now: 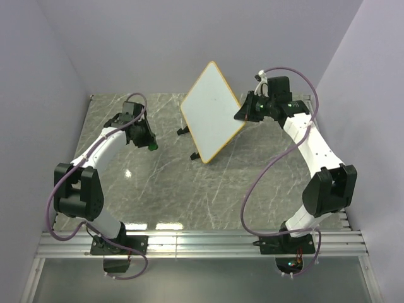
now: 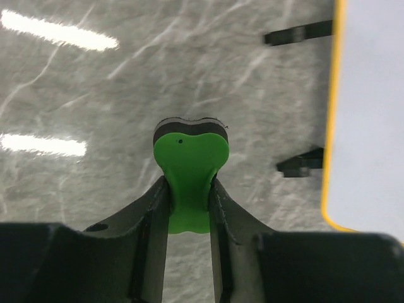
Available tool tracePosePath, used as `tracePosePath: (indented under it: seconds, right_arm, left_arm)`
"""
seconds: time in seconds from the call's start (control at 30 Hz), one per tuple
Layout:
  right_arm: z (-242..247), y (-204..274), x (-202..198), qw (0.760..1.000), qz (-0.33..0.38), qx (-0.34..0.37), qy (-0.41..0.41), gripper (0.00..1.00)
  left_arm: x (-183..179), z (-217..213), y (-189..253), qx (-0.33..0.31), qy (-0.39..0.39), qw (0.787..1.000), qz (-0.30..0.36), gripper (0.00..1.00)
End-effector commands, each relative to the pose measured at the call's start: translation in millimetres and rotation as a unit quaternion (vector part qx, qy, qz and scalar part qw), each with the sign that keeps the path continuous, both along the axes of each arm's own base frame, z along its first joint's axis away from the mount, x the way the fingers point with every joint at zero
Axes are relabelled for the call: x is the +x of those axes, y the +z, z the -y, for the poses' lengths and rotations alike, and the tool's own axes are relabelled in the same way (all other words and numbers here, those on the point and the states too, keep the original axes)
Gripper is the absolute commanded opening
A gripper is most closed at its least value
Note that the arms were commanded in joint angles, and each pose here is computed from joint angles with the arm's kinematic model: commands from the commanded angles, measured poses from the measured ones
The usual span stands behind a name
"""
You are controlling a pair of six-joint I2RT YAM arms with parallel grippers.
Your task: Erase the whiteboard
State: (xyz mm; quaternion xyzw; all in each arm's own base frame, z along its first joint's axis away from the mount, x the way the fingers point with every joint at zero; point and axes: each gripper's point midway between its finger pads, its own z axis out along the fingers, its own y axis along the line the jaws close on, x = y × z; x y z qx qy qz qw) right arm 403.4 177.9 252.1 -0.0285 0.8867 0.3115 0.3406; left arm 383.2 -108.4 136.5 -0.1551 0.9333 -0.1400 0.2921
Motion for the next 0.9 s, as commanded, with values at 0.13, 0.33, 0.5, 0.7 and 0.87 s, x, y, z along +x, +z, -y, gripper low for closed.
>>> tracePosePath:
  seconds: [0.13,0.33,0.5,0.7,0.87]
  right_arm:
    - [10.7,-23.2,-6.4,0.998,0.055,-0.017,0.002,0.0]
    - [14.2,-46.5,-17.9,0.998,0.051,-0.023,0.005,0.0]
    - [20.7,-61.6,-35.0,0.998,0.06,-0.035,0.008,0.0]
    - [30.3,-54.5,-49.9,0.991,0.123,-0.054,0.009,0.0]
    - [32.9,-42.1,-69.1,0.981,0.171,-0.086,0.022,0.0]
  left_arm:
    - [-13.5,-31.3,-17.6,0.041,0.048,0.998,-0.002,0.0]
    - [-14.4,-47.7,-25.1,0.065,0.087,0.994,-0.003,0.0]
    - [-16.1,-57.4,-29.0,0.078,0.122,0.989,-0.008,0.0]
    - [-15.4,-74.5,-28.2,0.119,0.152,0.981,-0.016,0.0]
    - [-12.9,-76.1,-31.9,0.122,0.158,0.98,-0.02,0.0]
